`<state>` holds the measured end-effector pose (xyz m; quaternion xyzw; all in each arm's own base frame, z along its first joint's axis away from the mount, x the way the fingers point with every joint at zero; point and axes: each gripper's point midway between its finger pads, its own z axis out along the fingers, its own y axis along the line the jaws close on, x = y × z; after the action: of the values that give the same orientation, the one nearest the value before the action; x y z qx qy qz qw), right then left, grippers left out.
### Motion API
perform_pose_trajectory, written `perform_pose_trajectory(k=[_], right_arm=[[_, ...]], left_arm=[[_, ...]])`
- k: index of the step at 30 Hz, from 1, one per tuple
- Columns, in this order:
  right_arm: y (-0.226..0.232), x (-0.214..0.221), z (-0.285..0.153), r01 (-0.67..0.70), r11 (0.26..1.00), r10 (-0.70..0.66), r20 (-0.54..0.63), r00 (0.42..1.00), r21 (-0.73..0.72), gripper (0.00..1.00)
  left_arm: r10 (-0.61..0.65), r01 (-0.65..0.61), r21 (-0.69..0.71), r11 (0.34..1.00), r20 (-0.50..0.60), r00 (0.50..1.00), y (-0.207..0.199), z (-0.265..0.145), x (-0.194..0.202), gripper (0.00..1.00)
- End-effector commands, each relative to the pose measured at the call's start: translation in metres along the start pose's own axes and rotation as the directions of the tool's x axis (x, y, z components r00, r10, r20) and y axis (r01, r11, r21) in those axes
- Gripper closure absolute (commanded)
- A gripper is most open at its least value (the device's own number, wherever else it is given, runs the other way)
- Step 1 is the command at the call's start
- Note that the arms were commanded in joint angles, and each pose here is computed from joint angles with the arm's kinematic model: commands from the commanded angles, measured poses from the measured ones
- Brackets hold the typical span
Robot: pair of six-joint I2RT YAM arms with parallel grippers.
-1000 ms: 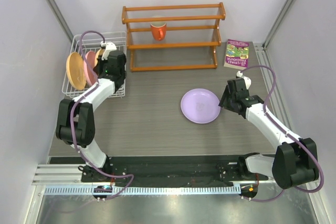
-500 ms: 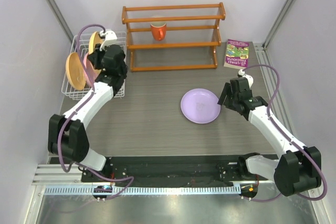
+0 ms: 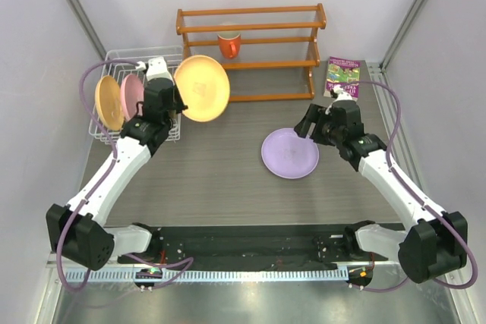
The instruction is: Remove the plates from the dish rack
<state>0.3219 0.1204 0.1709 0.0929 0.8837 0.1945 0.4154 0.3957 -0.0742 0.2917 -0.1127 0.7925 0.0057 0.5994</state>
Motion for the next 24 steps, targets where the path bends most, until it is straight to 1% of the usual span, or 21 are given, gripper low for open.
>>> perform_pose_trajectory(k=[1,4,6,11,17,18,19,20,21,22,23,24], right_arm=[[0.053,-0.036,0.001,0.011,0.988,0.003,0.089,0.996,-0.156,0.22],[0.072,-0.033,0.004,0.022,0.98,-0.004,0.087,0.996,-0.197,0.22],[0.084,-0.031,0.006,0.024,0.974,-0.004,0.091,0.996,-0.226,0.22],[0.096,-0.025,0.018,0.026,0.97,-0.007,0.079,0.997,-0.242,0.23],[0.097,-0.019,0.034,0.03,0.974,-0.019,0.051,0.999,-0.226,0.23],[0.097,-0.019,0.035,0.032,0.974,-0.021,0.052,0.998,-0.223,0.26],[0.096,-0.018,0.038,0.032,0.975,-0.022,0.045,0.999,-0.219,0.31],[0.095,-0.016,0.041,0.029,0.977,-0.021,0.039,0.999,-0.211,0.38],[0.095,-0.016,0.042,0.032,0.977,-0.025,0.037,0.999,-0.21,0.46],[0.094,-0.014,0.044,0.033,0.978,-0.027,0.03,0.999,-0.208,0.51],[0.093,-0.012,0.045,0.033,0.978,-0.028,0.024,0.999,-0.208,0.55],[0.094,-0.01,0.046,0.032,0.977,-0.03,0.015,0.999,-0.211,0.55]], left_arm=[[-0.162,0.219,0.251,0.943,-0.23,0.96,-0.061,-0.011,0.05,1.0],[-0.163,0.244,0.281,0.928,-0.281,0.946,-0.077,-0.015,0.064,1.0],[-0.162,0.25,0.303,0.92,-0.288,0.944,-0.089,-0.02,0.068,1.0],[-0.14,0.252,0.358,0.899,-0.312,0.94,-0.121,-0.034,0.083,1.0],[-0.12,0.245,0.39,0.888,-0.319,0.94,-0.142,-0.044,0.09,1.0],[-0.114,0.239,0.389,0.89,-0.317,0.941,-0.143,-0.043,0.091,1.0],[-0.111,0.237,0.393,0.889,-0.316,0.942,-0.145,-0.045,0.09,1.0],[-0.112,0.237,0.395,0.888,-0.316,0.942,-0.146,-0.044,0.09,1.0],[-0.11,0.24,0.404,0.883,-0.319,0.941,-0.148,-0.045,0.091,1.0],[-0.11,0.242,0.409,0.88,-0.32,0.941,-0.148,-0.046,0.091,1.0],[-0.119,0.25,0.425,0.87,-0.311,0.943,-0.152,-0.047,0.088,1.0],[-0.119,0.253,0.437,0.863,-0.311,0.943,-0.153,-0.048,0.088,1.0]])
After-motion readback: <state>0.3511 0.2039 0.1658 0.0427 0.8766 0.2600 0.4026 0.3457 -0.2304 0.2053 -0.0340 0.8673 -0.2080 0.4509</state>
